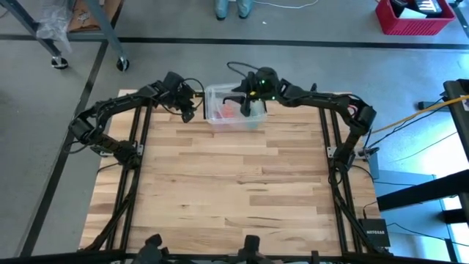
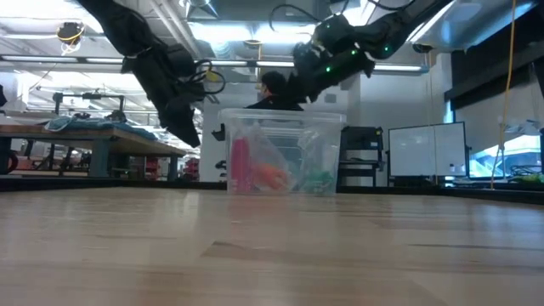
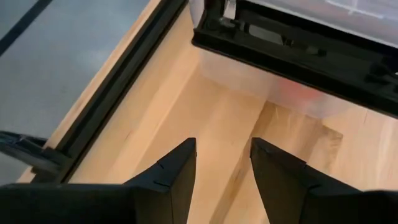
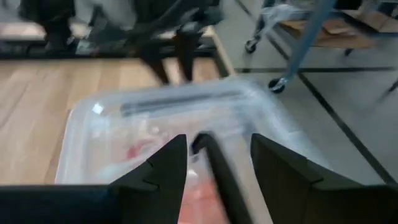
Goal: Roll bandage
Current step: Close the transparent bin
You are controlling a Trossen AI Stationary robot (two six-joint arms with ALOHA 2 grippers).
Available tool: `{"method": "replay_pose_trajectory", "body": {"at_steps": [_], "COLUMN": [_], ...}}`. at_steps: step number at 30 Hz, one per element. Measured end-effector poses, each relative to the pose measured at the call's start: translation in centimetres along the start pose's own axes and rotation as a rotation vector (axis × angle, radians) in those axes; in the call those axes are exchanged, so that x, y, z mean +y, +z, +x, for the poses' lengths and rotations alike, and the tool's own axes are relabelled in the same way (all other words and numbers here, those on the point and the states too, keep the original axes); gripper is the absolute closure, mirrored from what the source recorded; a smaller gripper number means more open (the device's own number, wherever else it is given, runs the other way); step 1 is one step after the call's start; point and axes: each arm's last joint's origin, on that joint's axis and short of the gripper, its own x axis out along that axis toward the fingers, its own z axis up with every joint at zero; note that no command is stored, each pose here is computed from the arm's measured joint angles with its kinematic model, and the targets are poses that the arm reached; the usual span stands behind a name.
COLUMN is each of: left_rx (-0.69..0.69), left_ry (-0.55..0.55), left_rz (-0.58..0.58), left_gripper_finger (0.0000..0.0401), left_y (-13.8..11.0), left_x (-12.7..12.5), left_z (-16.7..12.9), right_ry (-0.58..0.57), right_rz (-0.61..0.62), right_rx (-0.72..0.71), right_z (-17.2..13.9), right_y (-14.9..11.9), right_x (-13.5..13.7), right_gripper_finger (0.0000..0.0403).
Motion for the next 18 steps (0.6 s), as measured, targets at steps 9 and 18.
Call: {"method": "replay_pose_trajectory", "body": {"at_steps": [9,18], "left_rx": [-0.012,-0.017], "left_ry": [0.005,-0.009], "left_rz": [0.021,0.044], "left_gripper_finger": [0.0256,0.0256], "left_y": [-0.1,0.1], "left_x": [0.0,-0.6], "left_z": [0.2,0.3], "right_ry": [0.086,0.303], "right_rz": [0.108,0.180], "right_rx": [0.121,0.199], "right_z": [-1.1,-1.3], "right_y": [1.0,0.2], "right_x": [-0.9,0.5], "right_gripper_finger": [0.0221,0.0221]}}
